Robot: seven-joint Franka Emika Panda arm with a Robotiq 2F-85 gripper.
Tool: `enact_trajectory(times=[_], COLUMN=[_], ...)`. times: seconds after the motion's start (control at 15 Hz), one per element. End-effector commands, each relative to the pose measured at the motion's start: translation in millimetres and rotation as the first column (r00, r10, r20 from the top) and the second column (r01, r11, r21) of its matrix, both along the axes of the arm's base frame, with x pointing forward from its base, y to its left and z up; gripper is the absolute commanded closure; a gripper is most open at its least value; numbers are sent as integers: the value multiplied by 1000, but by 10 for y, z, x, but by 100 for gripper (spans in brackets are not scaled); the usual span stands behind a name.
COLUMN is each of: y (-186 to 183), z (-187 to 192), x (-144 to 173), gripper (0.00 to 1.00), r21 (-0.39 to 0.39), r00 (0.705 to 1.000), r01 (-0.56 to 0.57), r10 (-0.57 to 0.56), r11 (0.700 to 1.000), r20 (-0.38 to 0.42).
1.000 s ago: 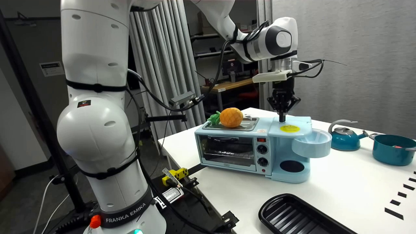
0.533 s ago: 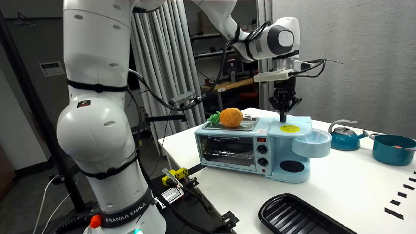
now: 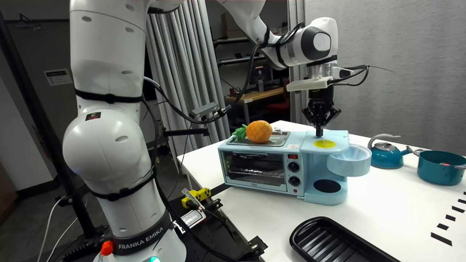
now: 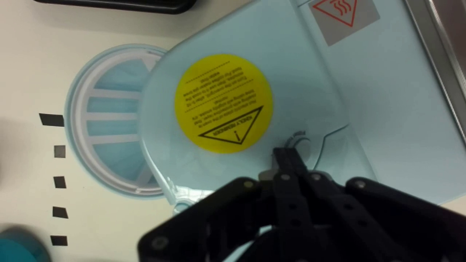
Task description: Push the button to open the chamber of the breakfast maker
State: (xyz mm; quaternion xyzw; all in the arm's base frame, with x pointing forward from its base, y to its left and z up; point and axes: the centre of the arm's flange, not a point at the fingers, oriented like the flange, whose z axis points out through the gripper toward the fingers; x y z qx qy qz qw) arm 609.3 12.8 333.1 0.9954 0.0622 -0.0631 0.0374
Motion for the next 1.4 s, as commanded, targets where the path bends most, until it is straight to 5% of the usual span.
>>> enact_trajectory(times=[0.0,0.67,1.33], y=[-156,-582,-611], z=[131,364,675], x=[-196,-743,-1102], gripper=[100,100,100], r21=[-16,-25,5], r00=[999,982,925], r01=[-30,45,65], r10=[30,-39,-62], r11=[999,999,998], r20=[29,184,375])
